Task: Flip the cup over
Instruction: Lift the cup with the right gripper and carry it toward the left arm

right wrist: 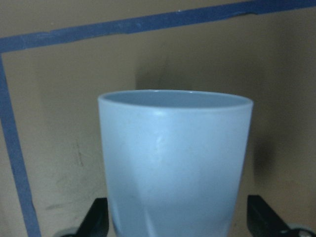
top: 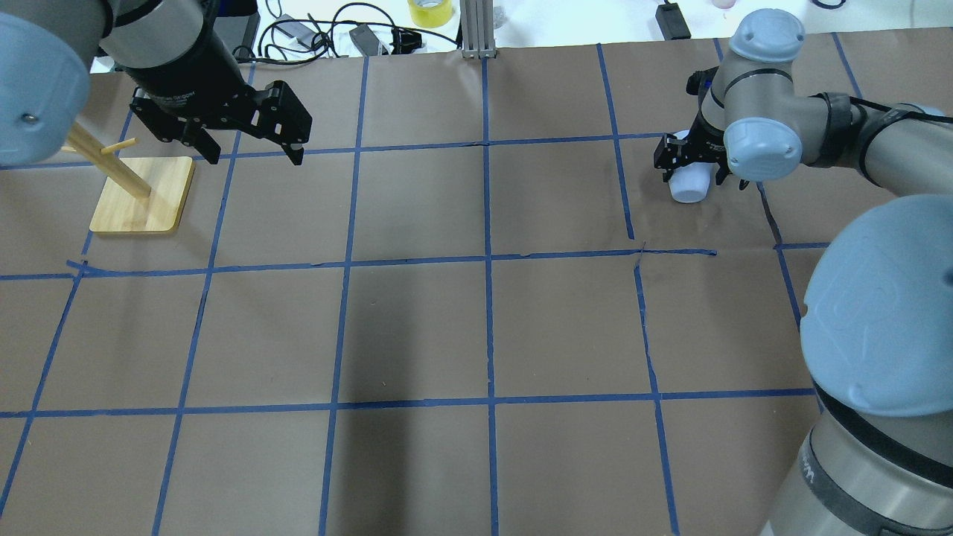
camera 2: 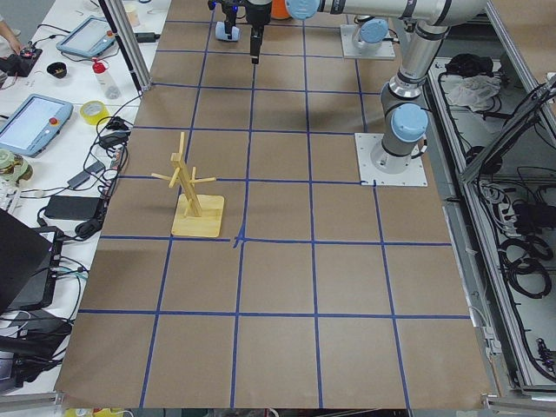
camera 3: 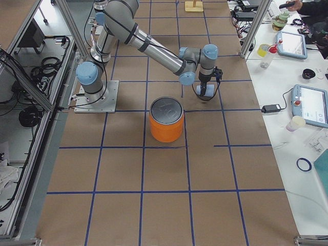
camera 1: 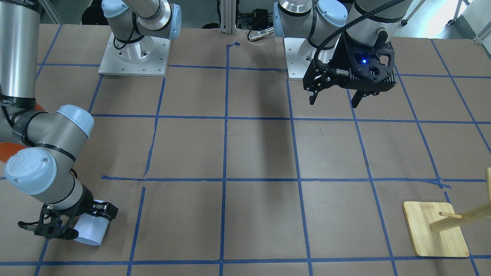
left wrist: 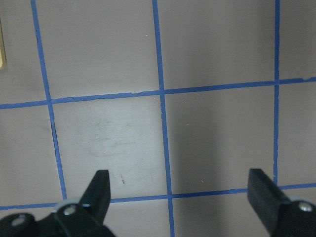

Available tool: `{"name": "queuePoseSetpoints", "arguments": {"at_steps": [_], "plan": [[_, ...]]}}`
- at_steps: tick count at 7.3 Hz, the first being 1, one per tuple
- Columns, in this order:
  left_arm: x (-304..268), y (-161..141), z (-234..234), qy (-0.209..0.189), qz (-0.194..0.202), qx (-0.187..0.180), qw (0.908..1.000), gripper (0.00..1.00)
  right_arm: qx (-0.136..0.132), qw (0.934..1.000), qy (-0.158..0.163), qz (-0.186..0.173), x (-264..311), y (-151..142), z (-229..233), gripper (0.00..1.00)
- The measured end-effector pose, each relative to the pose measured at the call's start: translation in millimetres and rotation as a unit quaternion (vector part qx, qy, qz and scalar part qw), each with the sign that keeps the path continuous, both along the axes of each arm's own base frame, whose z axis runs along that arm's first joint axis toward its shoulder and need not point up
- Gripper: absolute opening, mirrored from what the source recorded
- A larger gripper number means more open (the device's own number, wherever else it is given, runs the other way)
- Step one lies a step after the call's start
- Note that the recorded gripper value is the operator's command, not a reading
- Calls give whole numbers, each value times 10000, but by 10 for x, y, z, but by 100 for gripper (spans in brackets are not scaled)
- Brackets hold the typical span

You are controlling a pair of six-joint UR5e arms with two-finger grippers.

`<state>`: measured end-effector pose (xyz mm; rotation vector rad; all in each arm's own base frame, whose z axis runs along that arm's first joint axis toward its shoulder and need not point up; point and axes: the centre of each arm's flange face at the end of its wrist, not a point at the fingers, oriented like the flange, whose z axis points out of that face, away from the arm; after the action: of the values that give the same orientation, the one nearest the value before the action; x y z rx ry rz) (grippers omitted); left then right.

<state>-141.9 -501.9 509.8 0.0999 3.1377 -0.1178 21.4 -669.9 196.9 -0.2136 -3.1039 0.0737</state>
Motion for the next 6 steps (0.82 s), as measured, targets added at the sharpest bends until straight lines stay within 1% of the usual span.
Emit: {"name": "queuePoseSetpoints", "arguments": {"at_steps": [2,3,4,5,6], "plan": [[0,0,1,0,0,-2,10000,100,-45,9999,-100,13,20,-10,29,42],[0,0,0,0,0,-1,10000,100,-111,9997,-184,75,40,-14,94,42],[0,0,0,0,0,0,10000,100,-210,9989,-290,309,72,-16,195,42],[1,-1,1,0,1,-2,10000,100,-326,9954,-356,825,108,-12,313,42],[7,-2,1,0,5,-3,10000,100,-461,9870,-325,1507,173,-3,469,43]]}}
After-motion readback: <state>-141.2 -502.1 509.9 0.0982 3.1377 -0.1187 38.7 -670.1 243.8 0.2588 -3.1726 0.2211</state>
